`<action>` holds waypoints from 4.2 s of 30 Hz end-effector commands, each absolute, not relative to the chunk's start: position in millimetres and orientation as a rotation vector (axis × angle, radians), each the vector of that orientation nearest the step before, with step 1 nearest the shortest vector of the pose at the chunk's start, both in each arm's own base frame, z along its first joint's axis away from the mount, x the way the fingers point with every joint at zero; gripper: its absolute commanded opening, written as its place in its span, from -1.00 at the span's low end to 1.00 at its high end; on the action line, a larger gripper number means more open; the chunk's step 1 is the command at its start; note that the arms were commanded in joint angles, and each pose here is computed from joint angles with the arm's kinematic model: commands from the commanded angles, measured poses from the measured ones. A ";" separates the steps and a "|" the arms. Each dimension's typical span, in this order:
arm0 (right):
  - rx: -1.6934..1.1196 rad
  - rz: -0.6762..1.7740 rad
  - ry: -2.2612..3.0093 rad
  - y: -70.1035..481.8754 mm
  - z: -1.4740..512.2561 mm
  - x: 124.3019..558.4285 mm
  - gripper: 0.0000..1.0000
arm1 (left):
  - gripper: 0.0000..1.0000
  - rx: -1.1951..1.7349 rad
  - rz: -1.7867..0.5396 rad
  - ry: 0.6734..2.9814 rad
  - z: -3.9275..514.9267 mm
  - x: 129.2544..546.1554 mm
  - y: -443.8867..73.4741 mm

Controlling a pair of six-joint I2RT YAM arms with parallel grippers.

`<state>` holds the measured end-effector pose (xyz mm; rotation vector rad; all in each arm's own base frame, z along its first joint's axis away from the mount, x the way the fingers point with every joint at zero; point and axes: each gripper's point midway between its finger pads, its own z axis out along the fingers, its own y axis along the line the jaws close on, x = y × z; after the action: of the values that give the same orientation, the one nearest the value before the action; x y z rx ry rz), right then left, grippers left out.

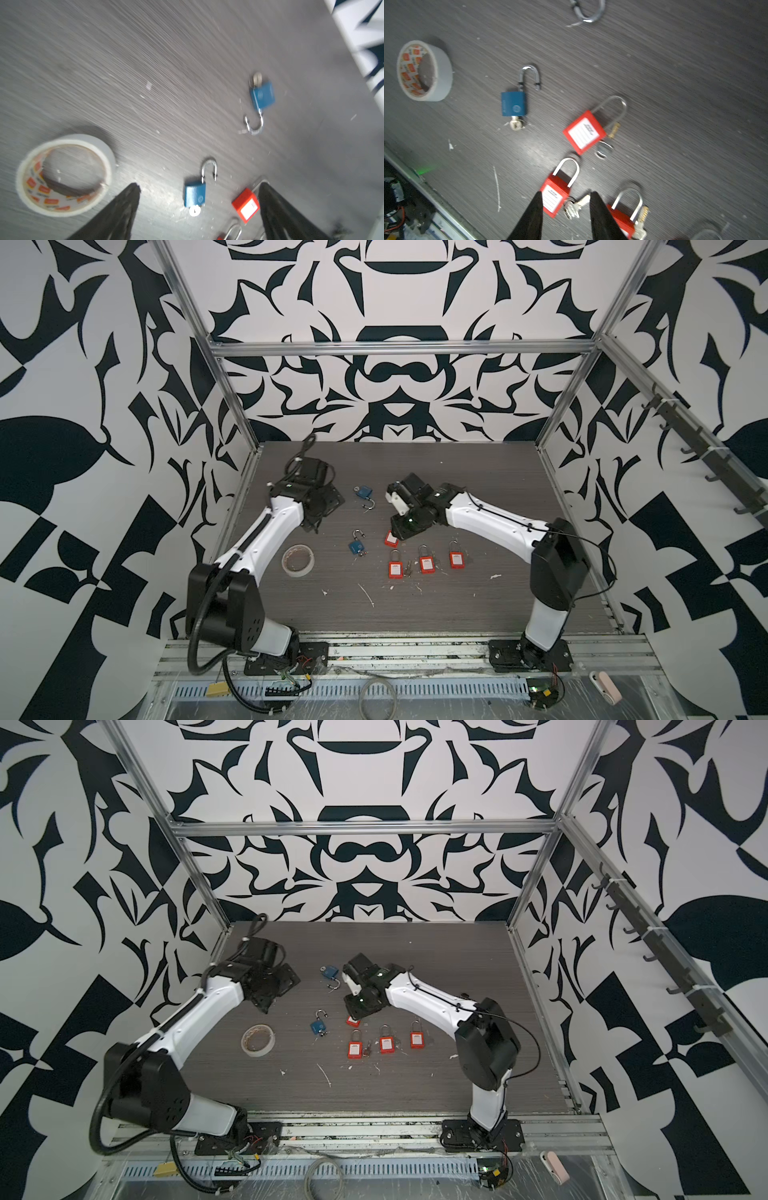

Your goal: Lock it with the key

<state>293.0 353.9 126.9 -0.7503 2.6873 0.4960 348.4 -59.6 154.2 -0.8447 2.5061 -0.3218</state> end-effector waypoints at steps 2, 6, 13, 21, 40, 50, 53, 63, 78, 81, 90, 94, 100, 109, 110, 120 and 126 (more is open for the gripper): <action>-0.776 0.483 2.796 383.8 112.5 277.5 -0.17 | 0.91 -0.666 -0.457 2.474 160.5 343.5 -37.0; -0.808 0.469 2.801 414.9 104.5 280.1 -0.15 | 0.94 -0.546 -0.536 2.415 174.9 341.8 -35.4; -0.806 0.398 2.855 437.3 81.9 287.9 -0.12 | 1.00 -0.446 -0.558 2.452 167.4 342.4 -42.0; -0.806 0.373 2.866 445.8 68.8 293.9 -0.07 | 0.99 -0.431 -0.563 2.458 156.6 340.1 -43.4; -0.826 0.372 2.889 460.0 48.3 297.6 0.02 | 0.99 -0.431 -0.523 2.483 148.8 331.8 -39.2; -0.862 0.228 2.872 456.6 42.8 299.0 0.08 | 0.99 -0.439 -0.507 2.487 148.3 328.2 -37.3; -0.874 0.162 2.856 451.8 44.2 300.0 0.08 | 0.99 -0.443 -0.504 2.485 149.2 328.2 -36.8; -0.940 0.048 2.809 446.6 43.0 297.8 0.08 | 0.99 -0.459 -0.496 2.485 147.7 326.6 -35.1; -1.086 0.093 2.760 456.0 36.9 295.6 -0.08 | 0.99 -0.462 -0.483 2.490 145.2 322.6 -33.8; -1.089 0.085 2.754 455.6 35.9 296.7 -0.10 | 0.99 -0.455 -0.482 2.489 145.7 322.6 -33.9; -1.123 0.104 2.738 458.4 36.1 296.0 -0.25 | 1.00 -0.447 -0.483 2.488 146.7 321.8 -34.2; -1.193 0.154 2.667 461.8 49.7 295.2 -0.39 | 0.99 -0.423 -0.471 2.485 147.7 322.4 -33.7; -1.324 0.268 2.464 465.7 91.3 292.3 -0.50 | 0.99 -0.367 -0.459 2.453 157.5 327.9 -33.6; -1.509 0.461 2.333 429.2 137.5 287.9 -0.55 | 0.93 -0.130 -0.608 2.321 178.4 335.0 -60.2; -1.517 0.498 2.327 423.7 141.5 287.9 -0.55 | 0.91 -0.106 -0.628 2.313 179.7 335.2 -63.2; -1.717 0.636 2.138 348.5 190.3 279.3 -0.53 | 0.52 0.174 -0.768 2.163 195.8 339.4 -101.5; -1.750 0.704 2.070 320.5 215.8 268.7 -0.54 | 0.44 0.523 -0.768 1.958 212.5 326.8 -141.5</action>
<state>293.4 326.7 188.8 -1.6595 2.1953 0.6117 332.6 -120.7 189.7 0.2916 2.1457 -0.7628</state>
